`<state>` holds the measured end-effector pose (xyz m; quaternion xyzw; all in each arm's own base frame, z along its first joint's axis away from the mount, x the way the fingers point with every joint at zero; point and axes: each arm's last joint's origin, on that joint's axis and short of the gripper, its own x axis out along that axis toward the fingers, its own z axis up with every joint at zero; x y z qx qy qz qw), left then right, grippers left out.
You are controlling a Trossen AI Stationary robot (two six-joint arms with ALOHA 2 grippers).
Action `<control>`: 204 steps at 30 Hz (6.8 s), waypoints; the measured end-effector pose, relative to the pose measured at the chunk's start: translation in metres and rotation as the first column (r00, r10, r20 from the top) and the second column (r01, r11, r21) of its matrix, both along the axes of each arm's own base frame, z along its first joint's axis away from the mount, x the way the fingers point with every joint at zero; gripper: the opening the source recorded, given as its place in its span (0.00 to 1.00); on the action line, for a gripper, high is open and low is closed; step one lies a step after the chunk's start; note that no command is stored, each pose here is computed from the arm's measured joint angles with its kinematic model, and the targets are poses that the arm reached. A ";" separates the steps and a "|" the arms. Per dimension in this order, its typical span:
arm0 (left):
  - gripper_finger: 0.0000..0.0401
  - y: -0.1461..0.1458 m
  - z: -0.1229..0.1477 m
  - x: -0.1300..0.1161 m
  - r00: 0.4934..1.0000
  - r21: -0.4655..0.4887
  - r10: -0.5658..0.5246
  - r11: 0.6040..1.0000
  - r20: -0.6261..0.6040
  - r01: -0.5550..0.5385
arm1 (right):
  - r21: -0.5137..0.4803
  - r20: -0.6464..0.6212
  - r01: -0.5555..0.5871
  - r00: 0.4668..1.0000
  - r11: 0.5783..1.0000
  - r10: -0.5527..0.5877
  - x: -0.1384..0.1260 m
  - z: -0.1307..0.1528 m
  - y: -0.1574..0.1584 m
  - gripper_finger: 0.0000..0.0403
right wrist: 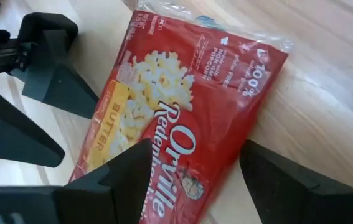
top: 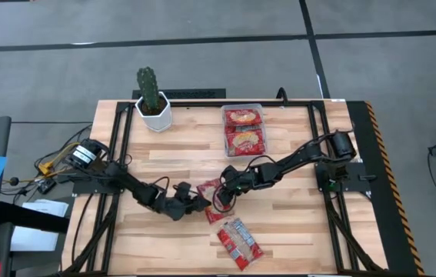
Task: Sort popcorn bags into baskets
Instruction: Put the popcorn bag into the transparent bin
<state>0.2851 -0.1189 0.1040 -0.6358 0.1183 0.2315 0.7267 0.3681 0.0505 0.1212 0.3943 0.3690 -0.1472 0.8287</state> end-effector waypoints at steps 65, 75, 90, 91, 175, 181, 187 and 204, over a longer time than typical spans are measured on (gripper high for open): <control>0.46 0.082 0.103 0.030 0.568 0.161 -0.276 0.956 0.775 0.244 | -0.537 -0.115 -0.283 0.958 0.795 0.264 -0.110 0.140 -0.162 0.02; 0.46 0.101 0.111 0.030 0.543 0.171 -0.283 0.954 0.791 0.248 | -0.639 -0.292 -0.533 0.835 0.554 0.467 -0.109 0.148 -0.179 0.02; 0.46 0.122 0.109 0.031 0.532 0.204 -0.363 0.920 0.765 0.333 | -0.485 -0.489 -0.788 0.604 0.379 0.630 -0.060 0.110 -0.178 0.18; 0.46 0.124 0.108 0.031 0.538 0.204 -0.367 0.919 0.759 0.338 | -0.483 -0.505 -0.790 0.603 0.376 0.617 -0.058 0.110 -0.180 0.22; 0.46 -0.124 -0.011 0.063 0.943 0.035 -0.329 0.944 0.058 0.327 | 0.194 0.064 -0.045 0.997 0.980 0.033 -0.088 0.005 0.142 0.64; 0.46 -0.117 -0.014 0.066 0.946 0.029 -0.324 0.946 0.013 0.323 | 0.176 0.056 -0.050 0.998 0.983 0.040 -0.082 0.005 0.133 0.64; 0.46 -0.112 -0.014 0.069 0.953 0.012 -0.302 0.953 0.012 0.302 | 0.195 0.023 -0.112 0.994 0.974 0.110 -0.079 -0.007 0.136 0.64; 0.46 -0.092 -0.020 0.075 0.972 -0.185 -0.213 0.964 -0.102 0.192 | 0.197 0.057 -0.155 0.988 0.968 0.146 -0.058 0.003 0.136 0.64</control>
